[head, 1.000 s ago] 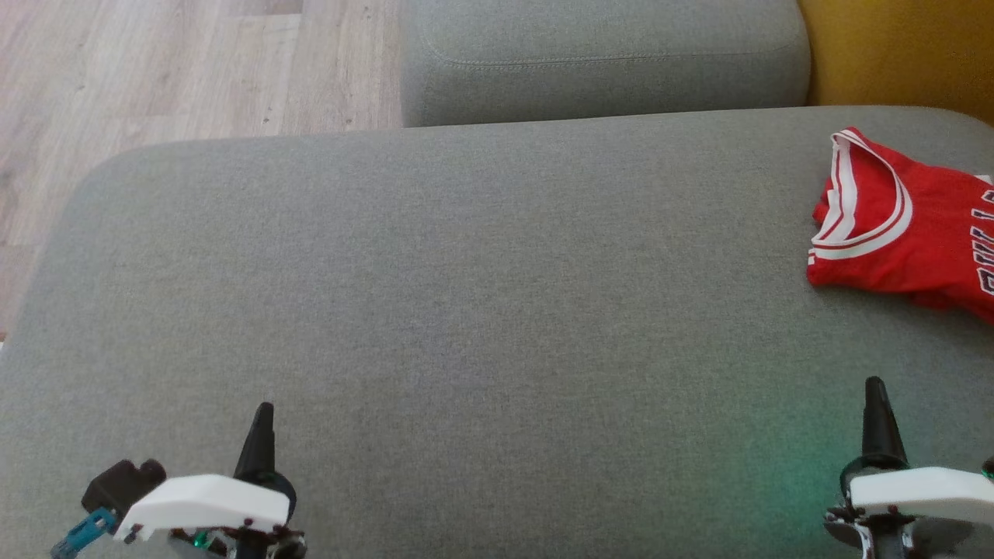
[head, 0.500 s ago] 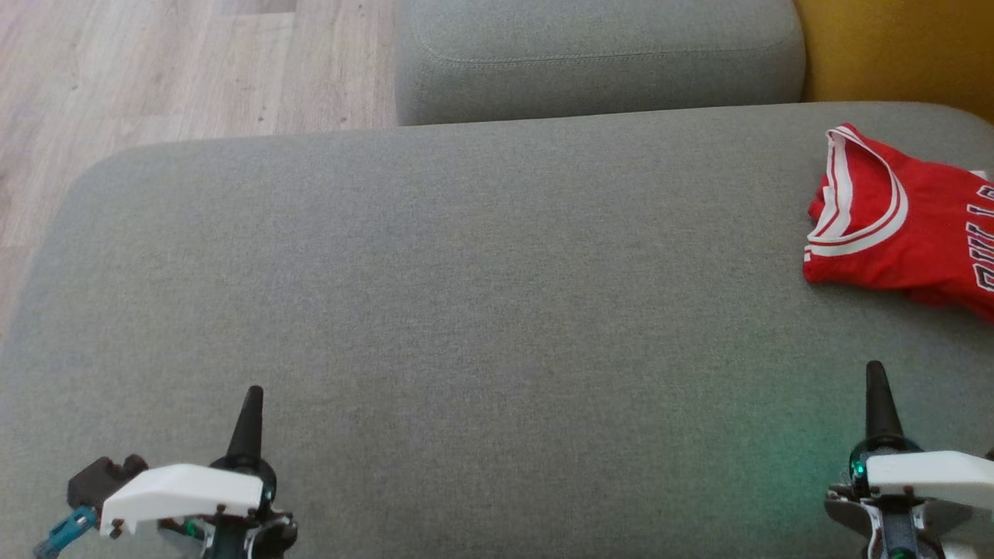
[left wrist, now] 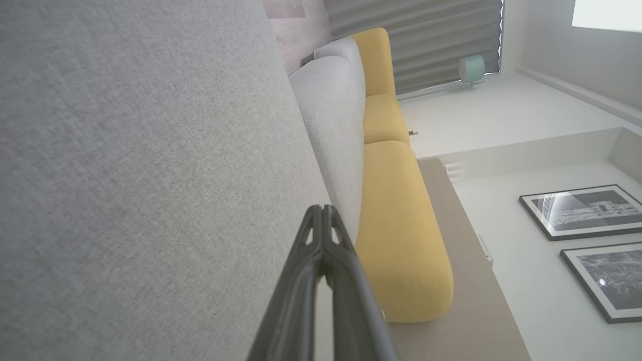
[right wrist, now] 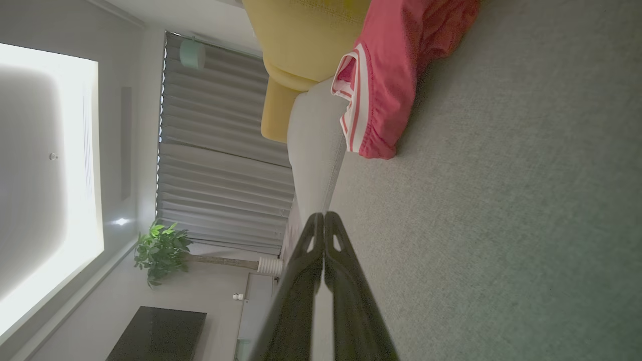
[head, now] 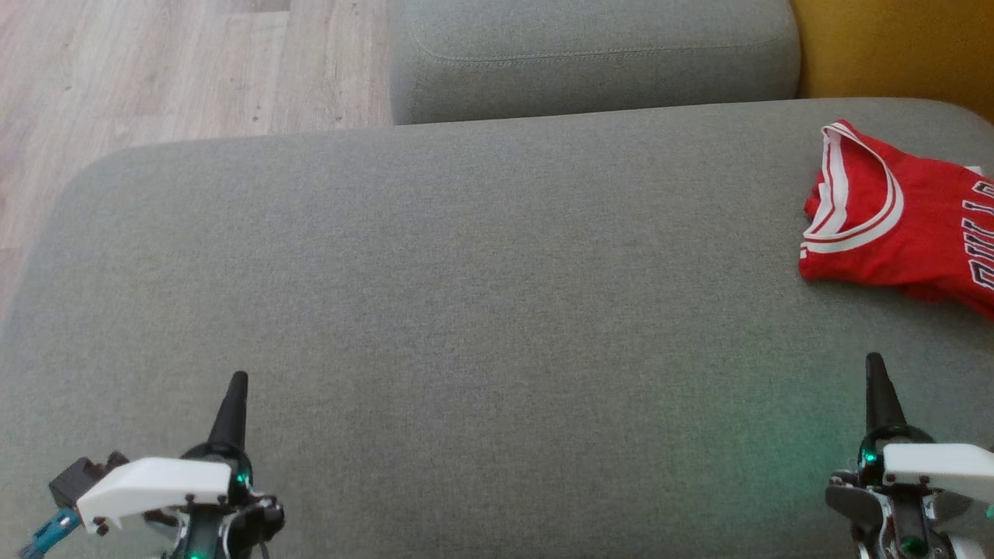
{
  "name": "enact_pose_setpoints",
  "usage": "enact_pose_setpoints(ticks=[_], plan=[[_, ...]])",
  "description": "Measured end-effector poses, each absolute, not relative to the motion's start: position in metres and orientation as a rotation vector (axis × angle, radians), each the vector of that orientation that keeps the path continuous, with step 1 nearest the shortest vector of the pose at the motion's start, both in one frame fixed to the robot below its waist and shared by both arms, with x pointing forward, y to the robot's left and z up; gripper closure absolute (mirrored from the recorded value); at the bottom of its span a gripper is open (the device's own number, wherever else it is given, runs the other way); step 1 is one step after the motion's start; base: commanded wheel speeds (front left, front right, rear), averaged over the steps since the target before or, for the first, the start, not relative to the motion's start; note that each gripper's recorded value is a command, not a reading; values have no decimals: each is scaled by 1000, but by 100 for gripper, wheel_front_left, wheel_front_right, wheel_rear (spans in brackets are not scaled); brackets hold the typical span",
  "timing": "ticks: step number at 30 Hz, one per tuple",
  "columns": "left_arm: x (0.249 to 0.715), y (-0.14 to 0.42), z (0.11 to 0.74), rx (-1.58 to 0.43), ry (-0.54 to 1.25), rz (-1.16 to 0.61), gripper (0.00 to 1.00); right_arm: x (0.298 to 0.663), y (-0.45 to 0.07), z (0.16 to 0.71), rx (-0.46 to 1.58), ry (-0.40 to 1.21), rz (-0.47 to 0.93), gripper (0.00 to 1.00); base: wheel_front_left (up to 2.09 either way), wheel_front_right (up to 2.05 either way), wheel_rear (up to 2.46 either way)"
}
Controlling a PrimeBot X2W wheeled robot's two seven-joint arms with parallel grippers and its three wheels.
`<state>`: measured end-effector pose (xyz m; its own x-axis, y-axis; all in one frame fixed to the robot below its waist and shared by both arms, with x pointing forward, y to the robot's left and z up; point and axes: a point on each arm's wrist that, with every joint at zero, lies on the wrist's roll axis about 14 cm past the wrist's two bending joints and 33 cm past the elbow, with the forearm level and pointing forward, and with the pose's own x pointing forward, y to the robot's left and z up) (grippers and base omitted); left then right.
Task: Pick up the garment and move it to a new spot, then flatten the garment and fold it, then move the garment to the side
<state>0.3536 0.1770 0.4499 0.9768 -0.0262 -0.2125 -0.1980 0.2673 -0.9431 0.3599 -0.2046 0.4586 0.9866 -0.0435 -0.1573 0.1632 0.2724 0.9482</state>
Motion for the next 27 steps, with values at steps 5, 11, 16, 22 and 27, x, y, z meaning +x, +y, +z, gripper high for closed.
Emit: enact_pose_setpoints(ticks=[5,11,16,22,27], plan=[[360,179,457,-1355,177,105,100,364,-205,464,1349,91,-130,100,0,0,0],[362,181,459,-1425,161,97,100,365,-206,465,1421,87,-129,100,0,0,0],[368,183,468,-1482,132,77,100,370,-206,471,1481,68,-114,100,0,0,0],[370,184,472,-1551,116,64,100,372,-206,475,1553,56,-102,100,0,0,0],[374,187,477,-1579,93,56,100,372,-206,475,1579,53,-102,100,0,0,0]])
